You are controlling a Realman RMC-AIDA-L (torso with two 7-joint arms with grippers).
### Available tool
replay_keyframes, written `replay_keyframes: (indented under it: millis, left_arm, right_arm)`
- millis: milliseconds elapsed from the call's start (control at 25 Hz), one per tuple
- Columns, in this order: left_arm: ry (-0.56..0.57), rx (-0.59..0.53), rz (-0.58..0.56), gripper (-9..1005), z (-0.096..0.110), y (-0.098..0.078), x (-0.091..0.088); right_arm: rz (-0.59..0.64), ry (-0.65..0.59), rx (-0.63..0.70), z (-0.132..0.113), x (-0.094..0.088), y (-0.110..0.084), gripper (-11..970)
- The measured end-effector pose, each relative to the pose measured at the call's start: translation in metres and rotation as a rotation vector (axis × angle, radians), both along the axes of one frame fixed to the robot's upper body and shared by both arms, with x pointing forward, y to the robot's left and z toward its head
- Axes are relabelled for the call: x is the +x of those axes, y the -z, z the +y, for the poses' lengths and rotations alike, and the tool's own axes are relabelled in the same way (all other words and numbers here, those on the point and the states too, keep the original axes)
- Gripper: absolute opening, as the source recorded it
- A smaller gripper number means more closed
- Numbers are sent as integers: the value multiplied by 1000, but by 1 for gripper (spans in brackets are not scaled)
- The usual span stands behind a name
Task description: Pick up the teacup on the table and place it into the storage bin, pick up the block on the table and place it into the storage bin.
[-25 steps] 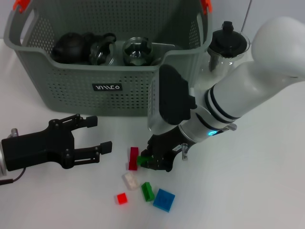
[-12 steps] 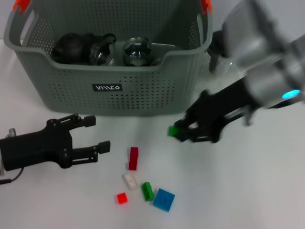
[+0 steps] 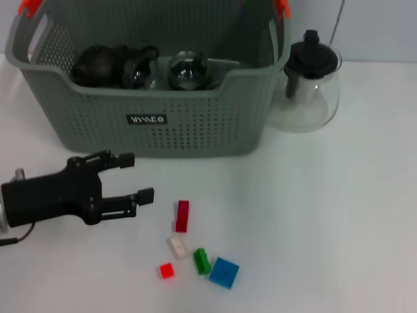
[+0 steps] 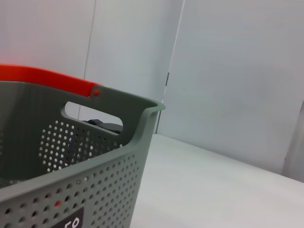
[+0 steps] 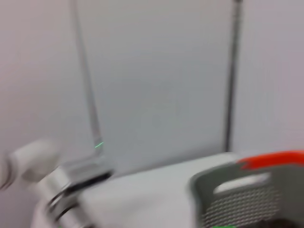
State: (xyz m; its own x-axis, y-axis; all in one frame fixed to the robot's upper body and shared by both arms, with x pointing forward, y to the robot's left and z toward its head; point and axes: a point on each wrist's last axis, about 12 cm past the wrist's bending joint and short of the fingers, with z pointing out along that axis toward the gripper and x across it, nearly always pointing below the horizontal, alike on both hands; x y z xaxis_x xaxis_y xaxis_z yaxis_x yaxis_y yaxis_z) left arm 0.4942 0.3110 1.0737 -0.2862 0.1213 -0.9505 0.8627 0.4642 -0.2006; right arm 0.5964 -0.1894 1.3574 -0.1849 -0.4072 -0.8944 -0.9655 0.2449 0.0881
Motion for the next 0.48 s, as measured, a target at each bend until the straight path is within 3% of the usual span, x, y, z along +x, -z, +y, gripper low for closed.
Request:
replay_keyframes:
  millis: [80, 200, 480]
  left_arm:
    - [2, 0, -1, 856, 0, 0, 1]
    - [3, -1, -1, 855, 0, -1, 1]
    - [2, -2, -1, 855, 0, -1, 1]
  right_arm:
    - [18, 57, -10, 8, 19, -5, 206]
    - [34, 129, -80, 23, 48, 2, 206]
    - [18, 211, -287, 60, 89, 56, 207]
